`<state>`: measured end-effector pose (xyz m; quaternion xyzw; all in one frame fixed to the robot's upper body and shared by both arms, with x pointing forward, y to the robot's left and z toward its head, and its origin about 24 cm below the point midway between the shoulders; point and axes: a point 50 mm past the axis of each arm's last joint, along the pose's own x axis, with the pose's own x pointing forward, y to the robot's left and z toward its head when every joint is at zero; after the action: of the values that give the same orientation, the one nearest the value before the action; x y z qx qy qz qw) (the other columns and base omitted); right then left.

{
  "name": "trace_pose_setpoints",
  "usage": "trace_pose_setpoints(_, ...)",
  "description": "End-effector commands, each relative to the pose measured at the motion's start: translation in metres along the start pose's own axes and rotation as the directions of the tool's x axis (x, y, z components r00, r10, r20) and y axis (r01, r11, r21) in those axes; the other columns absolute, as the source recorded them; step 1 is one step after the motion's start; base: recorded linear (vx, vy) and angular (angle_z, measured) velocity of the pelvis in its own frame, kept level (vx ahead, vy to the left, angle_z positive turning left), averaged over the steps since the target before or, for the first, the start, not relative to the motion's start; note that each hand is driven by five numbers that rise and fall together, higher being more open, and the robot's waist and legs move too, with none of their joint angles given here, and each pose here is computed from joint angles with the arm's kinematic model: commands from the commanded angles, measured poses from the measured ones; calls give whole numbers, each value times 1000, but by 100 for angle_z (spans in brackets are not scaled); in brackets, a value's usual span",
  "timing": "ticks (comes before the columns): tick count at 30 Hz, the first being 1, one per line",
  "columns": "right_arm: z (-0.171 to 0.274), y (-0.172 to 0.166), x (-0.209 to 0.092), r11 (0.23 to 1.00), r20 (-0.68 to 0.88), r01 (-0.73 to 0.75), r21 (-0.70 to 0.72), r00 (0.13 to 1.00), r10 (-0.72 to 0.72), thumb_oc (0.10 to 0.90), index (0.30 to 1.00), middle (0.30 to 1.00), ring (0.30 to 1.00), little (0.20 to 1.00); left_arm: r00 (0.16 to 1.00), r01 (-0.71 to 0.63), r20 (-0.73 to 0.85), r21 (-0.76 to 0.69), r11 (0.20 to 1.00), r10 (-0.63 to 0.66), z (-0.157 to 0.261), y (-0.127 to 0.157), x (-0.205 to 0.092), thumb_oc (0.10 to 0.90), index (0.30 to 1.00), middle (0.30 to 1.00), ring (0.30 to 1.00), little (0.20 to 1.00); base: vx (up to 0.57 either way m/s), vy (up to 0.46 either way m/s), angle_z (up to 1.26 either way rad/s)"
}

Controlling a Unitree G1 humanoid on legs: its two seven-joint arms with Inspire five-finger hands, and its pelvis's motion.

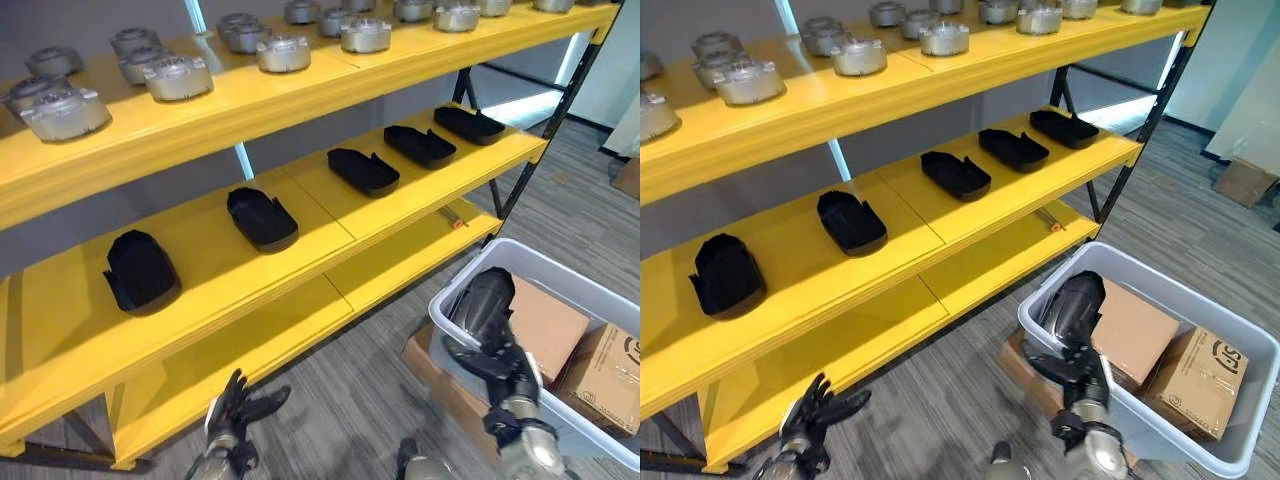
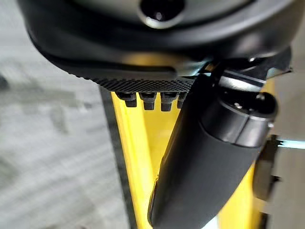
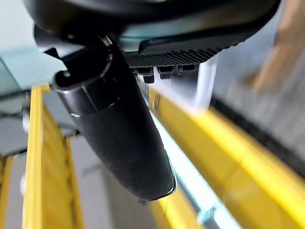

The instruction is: Move parts from the plastic box to the shelf.

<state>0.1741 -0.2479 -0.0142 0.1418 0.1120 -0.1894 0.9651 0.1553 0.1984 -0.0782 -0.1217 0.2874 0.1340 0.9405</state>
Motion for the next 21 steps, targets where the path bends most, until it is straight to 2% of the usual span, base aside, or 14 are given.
trace_pose_setpoints(1,58,19,3,996,300,-85,13,951,77,900,1000,1000,1000,1000,967,37,252,-1,999,-36,49,-6,0,900,1000,1000,1000,1000,62,-111,-36)
trace_pose_setpoints(13,60,-11,-6,998,319,63,29,945,-69,900,1000,1000,1000,1000,952,128,274,50,991,-137,54,-28,1,900,1000,1000,1000,1000,60,-103,-7)
trace_pose_setpoints(21,60,-25,-16,991,322,123,-43,941,-102,900,1000,1000,1000,1000,880,148,444,78,986,-167,104,-54,11,900,1000,1000,1000,1000,33,-200,2)
